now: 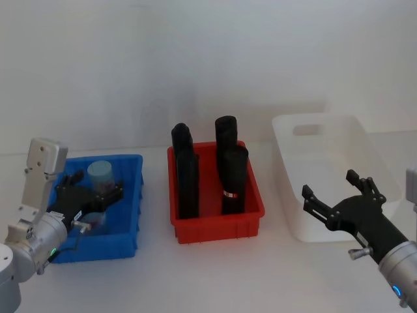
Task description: Pick the cotton swabs from the blue box and place them into the white box.
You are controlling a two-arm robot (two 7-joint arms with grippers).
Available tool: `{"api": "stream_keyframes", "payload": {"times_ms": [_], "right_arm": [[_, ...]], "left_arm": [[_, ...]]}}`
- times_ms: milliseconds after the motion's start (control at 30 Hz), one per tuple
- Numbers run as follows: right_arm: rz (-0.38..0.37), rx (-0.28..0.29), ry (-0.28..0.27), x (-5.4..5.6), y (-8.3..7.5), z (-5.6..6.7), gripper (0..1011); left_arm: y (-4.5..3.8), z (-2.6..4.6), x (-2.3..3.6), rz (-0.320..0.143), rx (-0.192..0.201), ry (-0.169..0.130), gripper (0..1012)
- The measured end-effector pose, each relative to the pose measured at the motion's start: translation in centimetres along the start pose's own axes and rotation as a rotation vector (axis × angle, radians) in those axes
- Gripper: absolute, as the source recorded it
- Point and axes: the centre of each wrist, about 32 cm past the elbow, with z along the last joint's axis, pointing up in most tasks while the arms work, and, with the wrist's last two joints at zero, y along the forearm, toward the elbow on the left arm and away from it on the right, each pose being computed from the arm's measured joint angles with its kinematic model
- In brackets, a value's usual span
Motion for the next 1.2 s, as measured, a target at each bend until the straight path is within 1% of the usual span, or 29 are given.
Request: {"api": "stream_keyframes", "payload": {"times_ms": [33,67,133,167,267,300,500,867,1000,1200], "right_arm": [[0.000,0.000,0.000,0.0,0.0,0.0,1001],[0.000,0.000,0.000,0.0,0.0,0.0,1001],[0.000,0.000,0.000,0.0,0.0,0.0,1001],[0.000,0.000,0.000,0.0,0.0,0.0,1001],[0.000,0.000,0.000,0.0,0.0,0.0,1001],[0.000,0.000,0.000,0.0,0.0,0.0,1001],[0.000,0.000,0.000,0.0,0.0,0.0,1001],[0.000,0.000,0.000,0.0,0.0,0.0,1001],[0.000,0.000,0.000,0.0,0.0,0.0,1001],[0.000,0.000,0.000,0.0,0.0,0.0,1001]], "left_arm": [[-0.07,-0.10,0.24,0.002,0.007,0.003,1004],[-0.07,-0.10,0.24,0.002,0.007,0.003,1004],[-0.17,-0.27,0.67,0.004,0.019,0.008,1004],[-0.17,-0.27,0.67,0.004,0.019,0.008,1004],[-0.25,-0.41,1.10,0.005,0.031,0.012,1004],[-0.25,-0.41,1.10,0.005,0.031,0.012,1004],[-0.26,-0.75,1.68,0.009,0.054,0.012,1004],[-0.24,-1.24,2.31,0.009,0.088,0.007,1004],[-0.27,-1.46,2.55,0.004,0.097,0.010,1004],[-0.31,-1.74,2.75,-0.006,0.106,0.018,1004]]}}
